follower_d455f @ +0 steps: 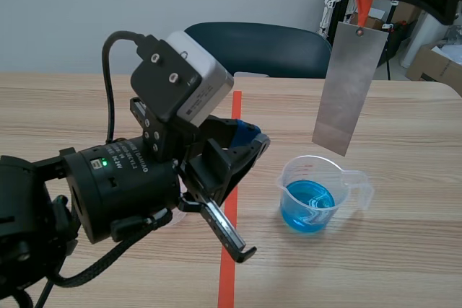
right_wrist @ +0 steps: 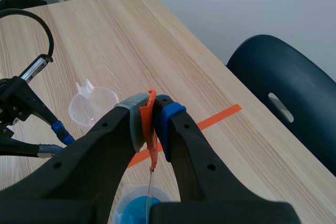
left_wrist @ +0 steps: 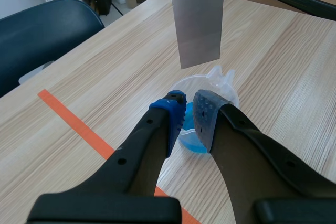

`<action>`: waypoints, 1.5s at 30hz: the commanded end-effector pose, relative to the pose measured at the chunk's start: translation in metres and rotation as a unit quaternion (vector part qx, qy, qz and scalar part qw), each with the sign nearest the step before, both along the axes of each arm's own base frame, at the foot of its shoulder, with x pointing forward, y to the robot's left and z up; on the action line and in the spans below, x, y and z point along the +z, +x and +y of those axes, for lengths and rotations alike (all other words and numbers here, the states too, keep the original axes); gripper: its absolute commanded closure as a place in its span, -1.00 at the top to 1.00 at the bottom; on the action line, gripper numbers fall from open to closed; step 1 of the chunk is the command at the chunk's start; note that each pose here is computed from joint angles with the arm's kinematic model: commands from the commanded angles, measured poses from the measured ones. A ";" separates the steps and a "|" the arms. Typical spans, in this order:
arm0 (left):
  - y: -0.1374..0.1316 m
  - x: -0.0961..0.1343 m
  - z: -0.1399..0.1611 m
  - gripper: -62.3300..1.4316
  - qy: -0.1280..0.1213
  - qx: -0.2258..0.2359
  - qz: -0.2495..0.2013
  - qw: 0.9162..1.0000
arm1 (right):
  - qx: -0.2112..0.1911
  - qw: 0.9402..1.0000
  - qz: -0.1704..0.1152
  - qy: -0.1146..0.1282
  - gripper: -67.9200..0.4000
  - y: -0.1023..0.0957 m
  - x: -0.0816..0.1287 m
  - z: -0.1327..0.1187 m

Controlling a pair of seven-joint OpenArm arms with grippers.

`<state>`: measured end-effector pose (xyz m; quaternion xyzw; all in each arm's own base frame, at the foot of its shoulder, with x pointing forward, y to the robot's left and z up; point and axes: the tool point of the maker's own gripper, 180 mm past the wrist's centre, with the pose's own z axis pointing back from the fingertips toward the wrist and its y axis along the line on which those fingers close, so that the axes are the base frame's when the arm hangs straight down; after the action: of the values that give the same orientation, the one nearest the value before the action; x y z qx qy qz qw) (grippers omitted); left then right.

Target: Do the redox reaction experiment. move the plate over the blue solution

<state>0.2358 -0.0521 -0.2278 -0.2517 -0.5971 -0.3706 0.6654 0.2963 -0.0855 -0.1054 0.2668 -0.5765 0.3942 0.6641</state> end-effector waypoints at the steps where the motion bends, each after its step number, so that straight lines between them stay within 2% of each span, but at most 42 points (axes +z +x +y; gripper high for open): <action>1: -0.002 0.011 -0.004 -0.69 -0.015 -0.004 -0.010 1.000 | -0.001 1.000 -0.014 0.007 -0.99 0.002 0.011 0.000; 14: -0.002 0.013 -0.004 -0.78 -0.020 -0.005 -0.013 1.000 | -0.002 1.000 -0.014 0.008 -0.99 0.002 0.011 0.000; 18: -0.002 0.014 -0.004 -0.87 -0.023 -0.005 -0.015 1.000 | -0.002 1.000 -0.014 0.008 -0.99 0.002 0.011 0.000; 45: -0.002 0.015 -0.004 -0.88 -0.026 -0.005 -0.018 0.999 | -0.002 1.000 -0.014 0.009 -0.99 0.002 0.011 0.000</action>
<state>0.2353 -0.0528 -0.2242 -0.2564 -0.6041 -0.3674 0.6591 0.2963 -0.0855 -0.1054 0.2668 -0.5765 0.3942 0.6641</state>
